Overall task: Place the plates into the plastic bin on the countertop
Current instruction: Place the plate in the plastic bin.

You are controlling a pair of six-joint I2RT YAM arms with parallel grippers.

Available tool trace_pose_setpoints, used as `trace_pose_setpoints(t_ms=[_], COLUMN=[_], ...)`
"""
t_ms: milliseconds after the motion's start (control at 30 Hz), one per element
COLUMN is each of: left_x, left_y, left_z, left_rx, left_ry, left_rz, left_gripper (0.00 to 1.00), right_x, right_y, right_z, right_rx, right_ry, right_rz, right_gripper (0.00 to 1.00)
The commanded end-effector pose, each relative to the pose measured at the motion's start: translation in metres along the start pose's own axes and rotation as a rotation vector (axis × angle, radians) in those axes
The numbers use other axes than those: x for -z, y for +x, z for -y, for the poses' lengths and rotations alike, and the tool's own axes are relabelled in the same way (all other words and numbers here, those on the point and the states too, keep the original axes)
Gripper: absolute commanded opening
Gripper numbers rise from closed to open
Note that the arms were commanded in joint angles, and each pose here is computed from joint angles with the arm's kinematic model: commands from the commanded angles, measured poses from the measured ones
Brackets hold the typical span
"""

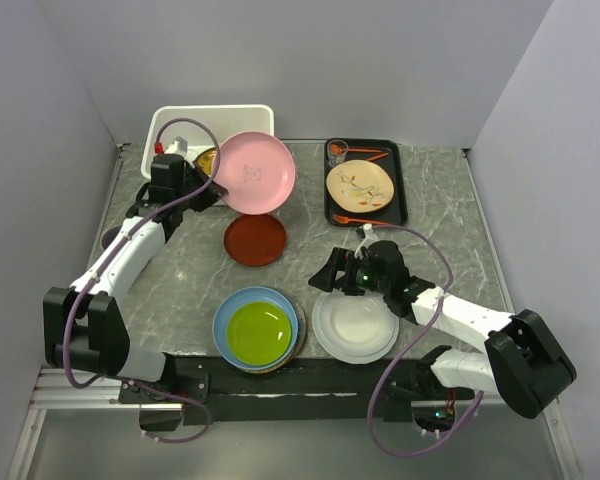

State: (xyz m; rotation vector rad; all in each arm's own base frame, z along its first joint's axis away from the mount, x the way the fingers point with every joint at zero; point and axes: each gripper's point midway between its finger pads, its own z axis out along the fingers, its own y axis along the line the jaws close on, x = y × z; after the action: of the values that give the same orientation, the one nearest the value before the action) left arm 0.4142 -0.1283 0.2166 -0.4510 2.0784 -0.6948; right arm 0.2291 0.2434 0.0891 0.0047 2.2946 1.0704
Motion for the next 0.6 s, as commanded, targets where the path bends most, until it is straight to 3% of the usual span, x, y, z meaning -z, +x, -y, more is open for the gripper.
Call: trace_pose_setpoints(t_ms=[0,567], left_x=[0.005,-0.013], left_y=[-0.038,-0.073], left_z=[0.038,0.053], left_rx=[-0.010,0.008], left_ry=[0.100,0.103], left_rz=[0.095,0.132], left_gripper=[0.01,0.01], right_x=[0.002,0.004], right_y=[-0.009,-0.010], right_z=[-0.010,-0.011], right_rx=[0.031,0.030], right_ry=[-0.017,-0.023], right_rz=[0.023,0.036], right_gripper=[1.00,1.00])
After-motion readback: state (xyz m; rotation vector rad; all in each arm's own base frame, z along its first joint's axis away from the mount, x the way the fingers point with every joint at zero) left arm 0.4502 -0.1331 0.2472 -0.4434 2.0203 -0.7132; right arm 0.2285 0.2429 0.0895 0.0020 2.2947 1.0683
